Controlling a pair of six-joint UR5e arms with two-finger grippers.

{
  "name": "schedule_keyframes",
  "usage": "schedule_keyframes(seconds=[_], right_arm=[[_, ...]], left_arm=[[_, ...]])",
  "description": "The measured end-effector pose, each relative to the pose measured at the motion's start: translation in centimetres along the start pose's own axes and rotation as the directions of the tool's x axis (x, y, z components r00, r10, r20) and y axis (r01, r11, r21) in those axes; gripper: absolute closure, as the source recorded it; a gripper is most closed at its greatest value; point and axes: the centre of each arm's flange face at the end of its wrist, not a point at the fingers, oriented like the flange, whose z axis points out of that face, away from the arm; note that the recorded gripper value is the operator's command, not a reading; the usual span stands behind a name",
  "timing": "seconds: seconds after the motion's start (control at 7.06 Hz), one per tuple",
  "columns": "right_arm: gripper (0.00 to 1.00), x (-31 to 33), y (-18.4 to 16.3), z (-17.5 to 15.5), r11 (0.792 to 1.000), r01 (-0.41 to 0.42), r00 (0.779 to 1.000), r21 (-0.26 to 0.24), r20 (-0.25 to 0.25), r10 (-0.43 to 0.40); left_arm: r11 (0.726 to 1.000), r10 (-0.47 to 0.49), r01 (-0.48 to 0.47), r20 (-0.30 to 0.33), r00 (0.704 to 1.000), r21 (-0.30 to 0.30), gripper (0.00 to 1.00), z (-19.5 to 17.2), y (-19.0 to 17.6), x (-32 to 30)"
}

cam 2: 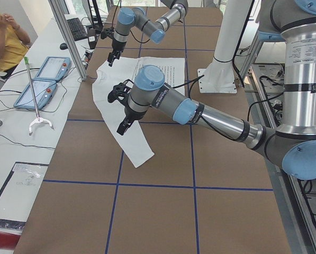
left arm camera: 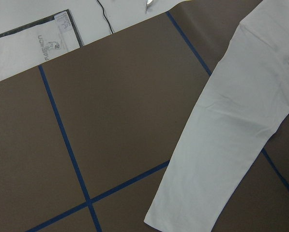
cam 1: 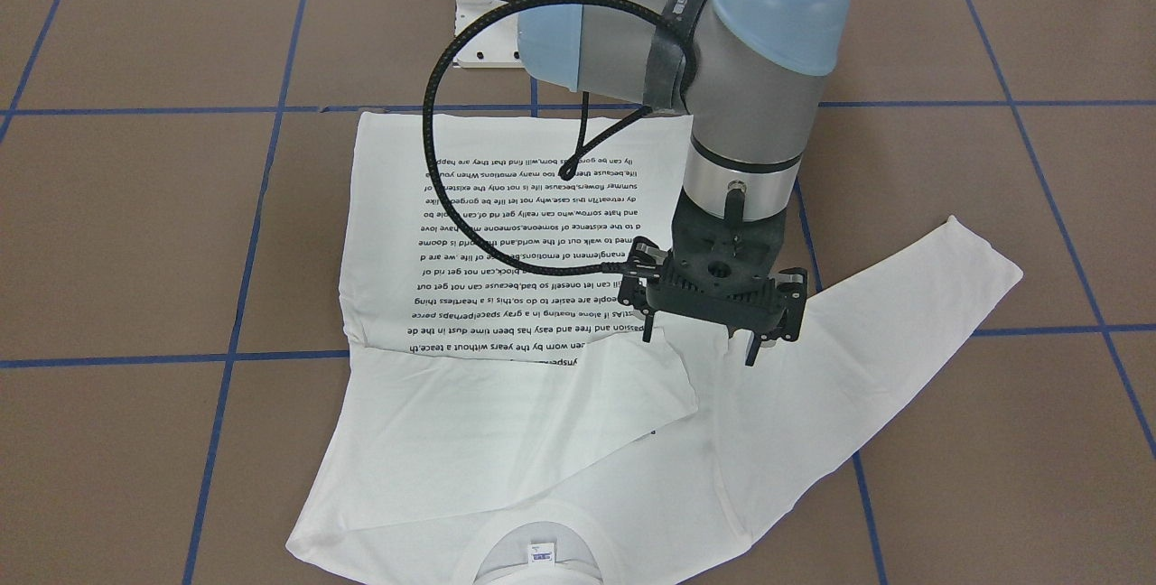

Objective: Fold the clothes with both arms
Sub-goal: 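Lift the sleeve with the right gripper and fold it across the shirt body, then release the sleeve with the right gripper while the left gripper moves to the other cuff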

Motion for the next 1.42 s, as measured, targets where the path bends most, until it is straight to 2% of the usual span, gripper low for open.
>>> schedule_keyframes(seconds=[0.28,0.42,0.71,0.85,1.13,1.28,1.42], right_arm=[[0.00,5.9,-5.8,-1.8,0.996,0.048,0.998,-0.071,-0.027,-0.050],[0.00,10.5,-8.3,-2.1,0.991,0.082,0.996,-0.102,-0.031,-0.085],[0.00,22.7,-12.0,-1.5,0.971,0.205,0.978,-0.126,-0.016,-0.209],[0.00,30.1,-14.2,-1.7,0.946,0.292,0.956,-0.140,0.005,-0.294],[0.00,45.4,-18.2,-2.4,0.881,0.440,0.897,-0.172,0.039,-0.441],[0.00,52.1,-19.3,-2.6,0.847,0.496,0.867,-0.190,0.052,-0.496],[0.00,57.8,-19.7,-2.8,0.826,0.525,0.849,-0.207,0.064,-0.524]], left_arm=[[0.995,0.078,-0.078,-0.008,0.997,0.056,0.00,-0.1,-1.4,1.4],[0.991,0.123,-0.121,-0.030,0.992,0.059,0.00,1.4,-1.7,2.7],[0.994,0.114,-0.114,-0.058,0.992,0.005,0.00,5.9,-0.4,4.2],[0.994,0.104,-0.105,-0.044,0.994,-0.018,0.00,8.5,1.1,4.9],[0.994,0.110,-0.111,-0.051,0.993,-0.015,0.00,14.5,4.8,5.0],[0.994,0.107,-0.107,-0.071,0.992,0.001,0.00,17.4,6.9,4.7],[0.995,0.104,-0.104,-0.079,0.991,0.006,0.00,20.1,9.0,5.0]])
